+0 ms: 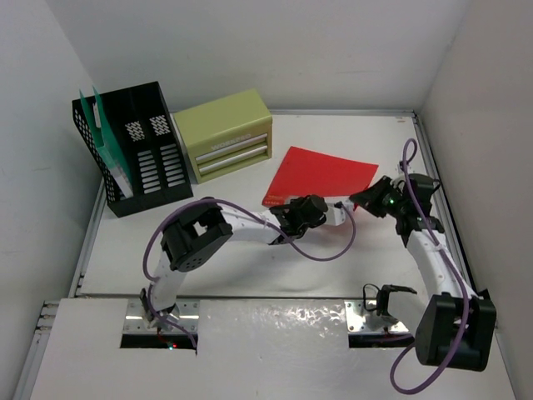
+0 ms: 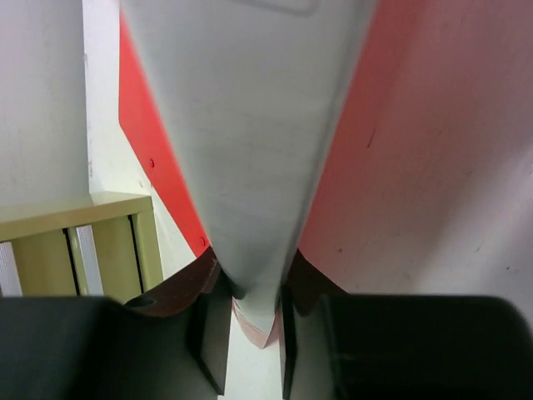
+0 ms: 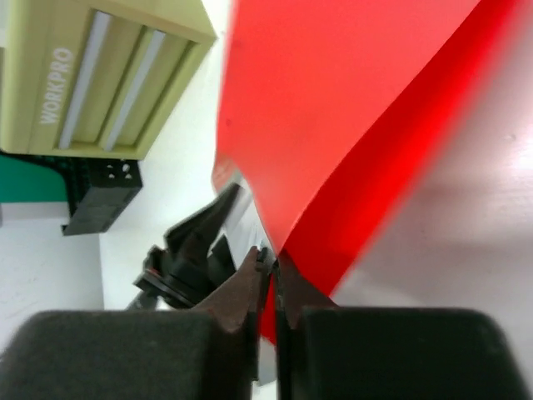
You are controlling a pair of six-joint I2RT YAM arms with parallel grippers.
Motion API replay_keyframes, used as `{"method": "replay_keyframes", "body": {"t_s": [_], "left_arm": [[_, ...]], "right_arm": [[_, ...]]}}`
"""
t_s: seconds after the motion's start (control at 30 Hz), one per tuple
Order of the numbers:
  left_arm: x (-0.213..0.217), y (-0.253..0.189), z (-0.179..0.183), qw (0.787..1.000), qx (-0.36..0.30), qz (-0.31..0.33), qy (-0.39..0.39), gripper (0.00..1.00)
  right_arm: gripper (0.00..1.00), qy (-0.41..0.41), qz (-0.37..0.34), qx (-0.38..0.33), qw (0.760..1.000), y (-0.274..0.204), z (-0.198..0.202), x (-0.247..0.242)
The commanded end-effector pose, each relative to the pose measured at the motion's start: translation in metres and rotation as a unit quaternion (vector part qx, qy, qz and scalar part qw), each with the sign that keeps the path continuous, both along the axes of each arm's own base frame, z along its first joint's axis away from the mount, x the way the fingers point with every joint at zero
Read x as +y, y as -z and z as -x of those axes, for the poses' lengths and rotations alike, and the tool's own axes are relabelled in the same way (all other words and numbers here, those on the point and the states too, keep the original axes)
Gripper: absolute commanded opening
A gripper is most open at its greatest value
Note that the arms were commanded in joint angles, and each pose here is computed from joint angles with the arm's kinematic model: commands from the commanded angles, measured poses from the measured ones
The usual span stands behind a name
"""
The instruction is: Organize the desk
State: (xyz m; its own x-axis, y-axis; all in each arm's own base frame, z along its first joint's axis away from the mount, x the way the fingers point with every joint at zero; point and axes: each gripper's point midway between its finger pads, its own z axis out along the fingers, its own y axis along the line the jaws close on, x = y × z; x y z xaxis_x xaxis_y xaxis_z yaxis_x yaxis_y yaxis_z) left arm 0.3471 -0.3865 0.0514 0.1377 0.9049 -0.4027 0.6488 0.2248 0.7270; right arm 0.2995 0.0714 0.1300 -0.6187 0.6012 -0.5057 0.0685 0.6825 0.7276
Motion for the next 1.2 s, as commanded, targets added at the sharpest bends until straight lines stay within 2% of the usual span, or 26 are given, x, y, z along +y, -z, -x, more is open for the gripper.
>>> {"method": "replay_keyframes", "body": {"t_s": [0.0, 0.03, 0.07, 0.1, 0.17, 0.2, 0.27, 0.33, 0.43, 0.53, 0.67, 0.8, 0.9, 1.0, 1.1, 1.17], "left_arm": [[-0.011, -0.026, -0.002, 0.995, 0.032, 0.091, -0.017, 0.0], [-0.007, -0.028, 0.002, 0.995, 0.043, 0.087, -0.016, 0.0], [-0.005, -0.031, 0.004, 0.994, 0.051, 0.09, -0.015, 0.0], [-0.008, -0.046, 0.009, 0.991, 0.064, 0.115, -0.008, 0.0], [0.002, -0.055, 0.011, 0.988, 0.096, 0.118, -0.014, 0.0], [-0.001, -0.07, 0.014, 0.982, 0.117, 0.149, -0.01, 0.0], [0.005, -0.099, 0.012, 0.971, 0.152, 0.184, -0.008, 0.0], [0.012, -0.133, 0.008, 0.956, 0.177, 0.233, -0.014, 0.0], [0.02, -0.166, 0.006, 0.952, 0.173, 0.253, -0.012, 0.0], [0.026, -0.199, 0.013, 0.947, 0.168, 0.274, -0.002, 0.0], [0.033, -0.243, 0.015, 0.935, 0.161, 0.317, -0.01, 0.0], [0.053, -0.319, 0.009, 0.916, 0.124, 0.382, -0.017, 0.0], [0.095, -0.369, -0.006, 0.895, 0.081, 0.435, -0.052, 0.0], [0.168, -0.422, -0.037, 0.863, 0.01, 0.492, -0.119, 0.0], [0.227, -0.457, -0.042, 0.832, -0.045, 0.529, -0.16, 0.0], [0.264, -0.481, -0.032, 0.81, -0.088, 0.547, -0.191, 0.0]], "right_arm": [[0.12, -0.016, 0.034, 0.001, 0.999, -0.01, 0.004, -0.001], [0.21, -0.012, 0.048, -0.001, 0.999, -0.014, 0.003, -0.004], [0.46, -0.007, 0.061, 0.014, 0.998, -0.014, 0.009, -0.008], [0.58, -0.001, 0.09, -0.004, 0.996, -0.029, 0.003, -0.016], [0.74, 0.043, 0.14, 0.012, 0.989, -0.035, 0.006, -0.038], [0.78, 0.06, 0.165, -0.012, 0.984, -0.056, 0.004, -0.047], [0.87, 0.121, 0.216, -0.013, 0.969, -0.073, 0.007, -0.075], [0.9, 0.181, 0.259, -0.035, 0.948, -0.1, 0.018, -0.099], [0.9, 0.211, 0.273, -0.056, 0.937, -0.117, 0.024, -0.109], [0.9, 0.205, 0.26, -0.077, 0.94, -0.12, 0.025, -0.103], [0.9, 0.195, 0.256, -0.064, 0.945, -0.108, 0.024, -0.1], [0.9, 0.181, 0.247, -0.062, 0.95, -0.103, 0.02, -0.095], [0.9, 0.178, 0.247, -0.059, 0.951, -0.099, 0.019, -0.094], [0.9, 0.176, 0.244, -0.062, 0.952, -0.095, 0.016, -0.093], [0.9, 0.169, 0.237, -0.061, 0.955, -0.087, 0.015, -0.09], [0.9, 0.165, 0.236, -0.057, 0.956, -0.079, 0.016, -0.088]]}}
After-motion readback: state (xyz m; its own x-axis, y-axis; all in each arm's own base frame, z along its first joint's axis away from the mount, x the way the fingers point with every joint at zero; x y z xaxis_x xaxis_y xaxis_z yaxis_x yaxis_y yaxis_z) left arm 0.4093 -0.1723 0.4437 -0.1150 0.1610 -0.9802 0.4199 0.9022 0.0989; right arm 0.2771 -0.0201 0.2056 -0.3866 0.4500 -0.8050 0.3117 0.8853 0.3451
